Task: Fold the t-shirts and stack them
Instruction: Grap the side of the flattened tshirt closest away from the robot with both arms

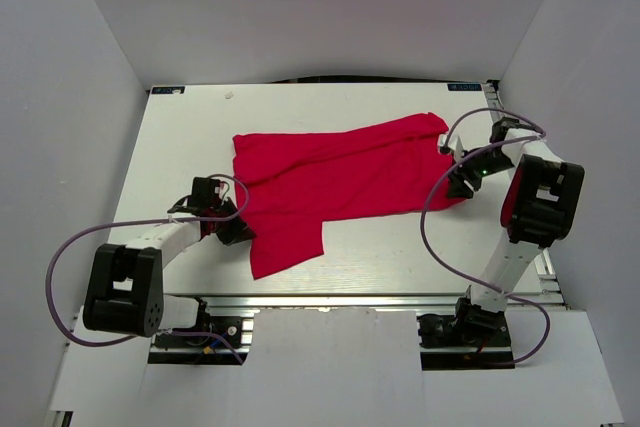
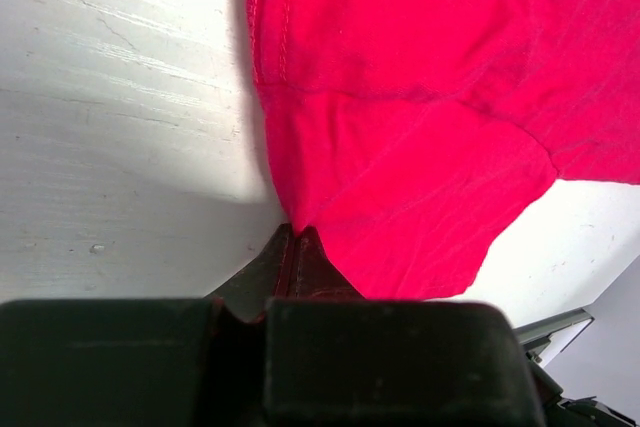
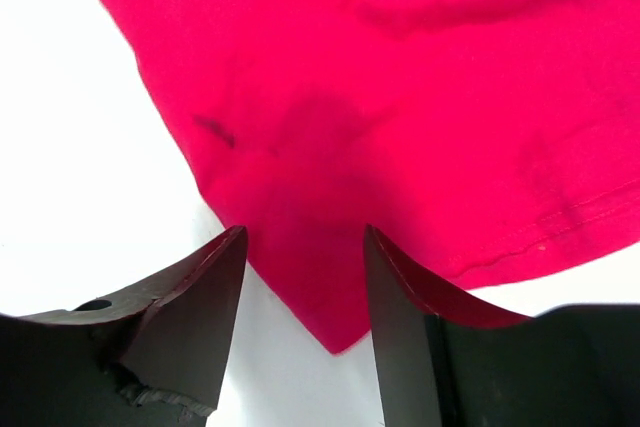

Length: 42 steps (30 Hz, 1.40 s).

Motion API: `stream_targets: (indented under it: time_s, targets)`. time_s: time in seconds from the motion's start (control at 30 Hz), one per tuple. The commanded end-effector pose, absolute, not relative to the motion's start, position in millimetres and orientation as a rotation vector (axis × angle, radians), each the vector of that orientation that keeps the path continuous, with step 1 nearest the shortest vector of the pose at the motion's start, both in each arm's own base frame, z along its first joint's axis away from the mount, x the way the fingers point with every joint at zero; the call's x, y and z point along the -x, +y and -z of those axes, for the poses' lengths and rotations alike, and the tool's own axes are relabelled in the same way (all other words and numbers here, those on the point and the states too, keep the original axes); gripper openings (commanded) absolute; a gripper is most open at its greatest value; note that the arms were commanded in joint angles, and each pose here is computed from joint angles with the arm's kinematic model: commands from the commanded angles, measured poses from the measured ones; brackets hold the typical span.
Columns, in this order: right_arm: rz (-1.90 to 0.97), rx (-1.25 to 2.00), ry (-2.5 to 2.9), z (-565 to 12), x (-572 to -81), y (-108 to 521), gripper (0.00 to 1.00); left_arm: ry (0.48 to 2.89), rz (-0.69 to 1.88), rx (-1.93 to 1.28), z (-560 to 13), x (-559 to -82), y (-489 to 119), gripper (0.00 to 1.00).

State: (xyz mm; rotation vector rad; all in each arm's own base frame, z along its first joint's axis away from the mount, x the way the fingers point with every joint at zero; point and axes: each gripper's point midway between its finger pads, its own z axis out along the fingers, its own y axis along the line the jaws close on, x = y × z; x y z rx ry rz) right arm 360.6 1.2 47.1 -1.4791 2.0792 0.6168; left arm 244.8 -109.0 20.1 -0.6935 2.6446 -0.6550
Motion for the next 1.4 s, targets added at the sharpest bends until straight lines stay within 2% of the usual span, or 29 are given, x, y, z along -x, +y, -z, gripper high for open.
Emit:
stream_targets:
  time_s: [0.0,0.27,0.5,1.23,1.33,1.37]
  targets:
    - [-0.536,1.631,1.977,-63,-355,-8,0.58,2.616,0.662,0.665,-32,-250,-110,0.00]
    - [-0.487,1.786,1.901,-66,-348,-32,0.61,2.613,0.669,0.673,-33,-249,-110,0.00]
    - [-0.524,1.792,1.879,-56,-350,-30,0.60,2.623,0.668,0.670,-31,-247,-110,0.00]
    - [-0.528,1.787,1.991,-6,-342,-40,0.45,2.603,0.692,0.664,-40,-252,-113,0.00]
    - [-0.515,1.780,1.993,-2,-344,-39,0.41,2.593,0.697,0.659,-45,-254,-113,0.00]
    - [-0.514,1.778,2.002,0,-342,-40,0.37,2.583,0.700,0.652,-49,-256,-114,0.00]
